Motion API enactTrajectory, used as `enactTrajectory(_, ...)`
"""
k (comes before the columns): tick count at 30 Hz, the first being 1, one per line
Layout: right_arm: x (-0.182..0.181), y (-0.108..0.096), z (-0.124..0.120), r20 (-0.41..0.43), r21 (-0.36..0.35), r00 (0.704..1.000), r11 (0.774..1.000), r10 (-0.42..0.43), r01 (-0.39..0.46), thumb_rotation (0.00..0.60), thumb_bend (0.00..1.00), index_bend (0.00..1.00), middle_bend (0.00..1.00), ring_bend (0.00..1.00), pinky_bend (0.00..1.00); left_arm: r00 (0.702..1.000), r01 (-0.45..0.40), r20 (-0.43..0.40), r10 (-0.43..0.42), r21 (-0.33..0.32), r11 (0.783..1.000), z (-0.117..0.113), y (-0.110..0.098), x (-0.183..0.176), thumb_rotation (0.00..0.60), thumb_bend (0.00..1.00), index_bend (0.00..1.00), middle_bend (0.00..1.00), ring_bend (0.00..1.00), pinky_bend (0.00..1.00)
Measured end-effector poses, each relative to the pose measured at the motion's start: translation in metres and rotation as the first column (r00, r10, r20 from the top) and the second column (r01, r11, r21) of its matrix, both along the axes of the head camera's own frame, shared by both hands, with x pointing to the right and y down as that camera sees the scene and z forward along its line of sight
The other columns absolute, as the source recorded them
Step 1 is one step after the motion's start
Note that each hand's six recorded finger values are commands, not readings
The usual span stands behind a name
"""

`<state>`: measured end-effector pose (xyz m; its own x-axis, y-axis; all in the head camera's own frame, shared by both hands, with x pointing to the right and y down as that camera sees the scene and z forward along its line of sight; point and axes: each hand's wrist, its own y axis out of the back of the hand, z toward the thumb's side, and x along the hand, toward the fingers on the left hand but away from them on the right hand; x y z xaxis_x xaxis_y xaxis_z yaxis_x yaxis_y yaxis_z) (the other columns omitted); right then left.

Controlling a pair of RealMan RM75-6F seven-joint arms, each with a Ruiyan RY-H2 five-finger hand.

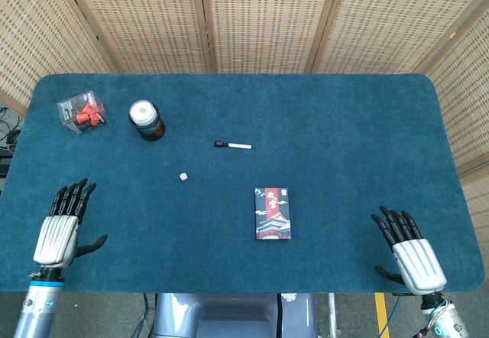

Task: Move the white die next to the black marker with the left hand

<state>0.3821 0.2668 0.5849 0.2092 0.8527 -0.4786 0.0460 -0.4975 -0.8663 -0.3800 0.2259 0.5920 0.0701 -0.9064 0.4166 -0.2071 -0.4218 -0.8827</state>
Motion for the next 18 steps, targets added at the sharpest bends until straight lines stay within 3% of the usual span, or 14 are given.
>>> enactTrajectory(18, 0.001, 0.0007, -0.0045, 0.006, 0.004, 1.0, 1.0, 0.005, -0.005, 0.6, 0.18, 0.05, 0.0, 0.0, 0.0, 1.0, -0.011, -0.004, 0.011, -0.017, 1.0, 0.0037, 0.0006, 0.0036, 0.6, 0.19, 0.0, 0.0, 0.0, 0.0)
